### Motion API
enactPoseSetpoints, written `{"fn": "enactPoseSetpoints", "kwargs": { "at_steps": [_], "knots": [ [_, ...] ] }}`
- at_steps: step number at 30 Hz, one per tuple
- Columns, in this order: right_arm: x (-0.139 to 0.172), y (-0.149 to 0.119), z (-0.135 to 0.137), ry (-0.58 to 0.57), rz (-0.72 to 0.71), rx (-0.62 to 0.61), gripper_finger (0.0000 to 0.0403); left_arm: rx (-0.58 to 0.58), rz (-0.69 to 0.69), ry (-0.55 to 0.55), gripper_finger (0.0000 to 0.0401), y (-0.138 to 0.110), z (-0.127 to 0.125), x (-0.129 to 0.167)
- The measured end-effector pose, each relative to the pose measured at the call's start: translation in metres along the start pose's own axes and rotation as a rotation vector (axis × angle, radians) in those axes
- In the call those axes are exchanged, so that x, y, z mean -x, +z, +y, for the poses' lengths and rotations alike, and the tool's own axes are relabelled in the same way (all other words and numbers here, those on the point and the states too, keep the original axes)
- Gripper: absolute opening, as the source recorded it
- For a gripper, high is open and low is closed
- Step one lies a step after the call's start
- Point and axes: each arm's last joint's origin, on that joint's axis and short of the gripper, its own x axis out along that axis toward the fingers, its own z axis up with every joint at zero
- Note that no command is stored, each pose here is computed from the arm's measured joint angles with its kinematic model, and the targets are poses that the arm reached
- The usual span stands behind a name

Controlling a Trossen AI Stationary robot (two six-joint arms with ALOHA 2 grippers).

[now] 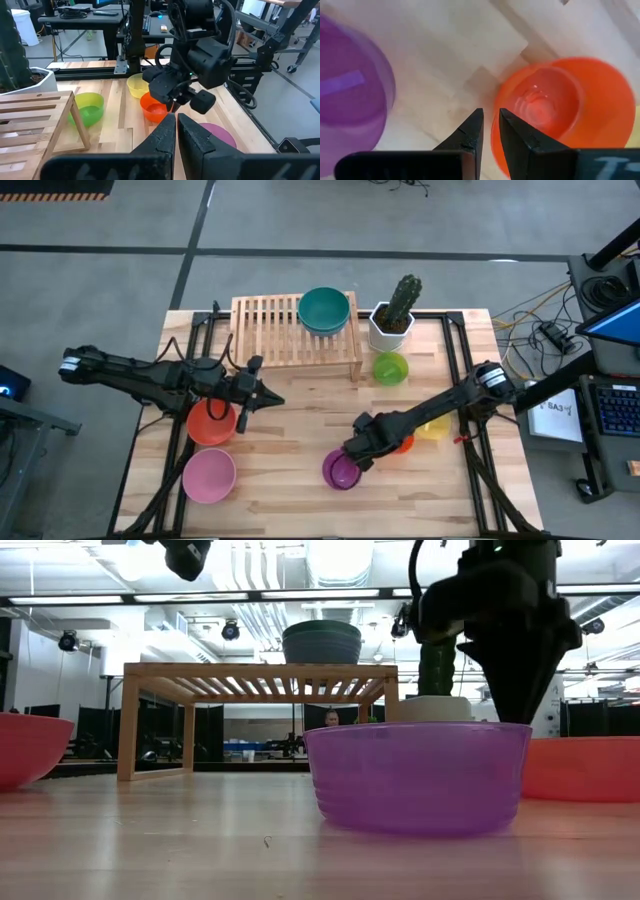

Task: Place and stack bowls onto a shelf
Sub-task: Put the right orange bowl on the shelf

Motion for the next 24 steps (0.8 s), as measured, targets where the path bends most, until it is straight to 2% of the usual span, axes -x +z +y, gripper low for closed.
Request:
{"fn": "enactPoseSetpoints", "kwargs": {
  "at_steps": [5, 10, 15, 20, 24],
  "knots": [
    [0.010, -0.001, -0.003, 0.031, -0.004, 0.007, 0.0057, -0.023, 0.000, 0.001, 0.0001, 0.000, 0.000, 0.000],
    [0.018, 0.000, -0.007, 0.061, 0.003, 0.007, 0.0097, -0.029, -0.020, 0.028, 0.0001, 0.002, 0.001, 0.000],
    [0.013, 0.001, -0.008, 0.034, -0.033, -0.018, 0.0129, -0.030, -0.014, 0.034, 0.0001, 0.001, 0.001, -0.002],
    [-0.006, 0.001, -0.007, -0.035, -0.041, -0.042, 0.0127, -0.029, -0.008, 0.034, 0.0001, 0.000, 0.001, -0.004],
    [-0.019, 0.002, -0.004, -0.063, -0.034, -0.039, 0.0108, -0.029, -0.011, 0.034, 0.0001, 0.000, 0.001, -0.004]
  ]
}}
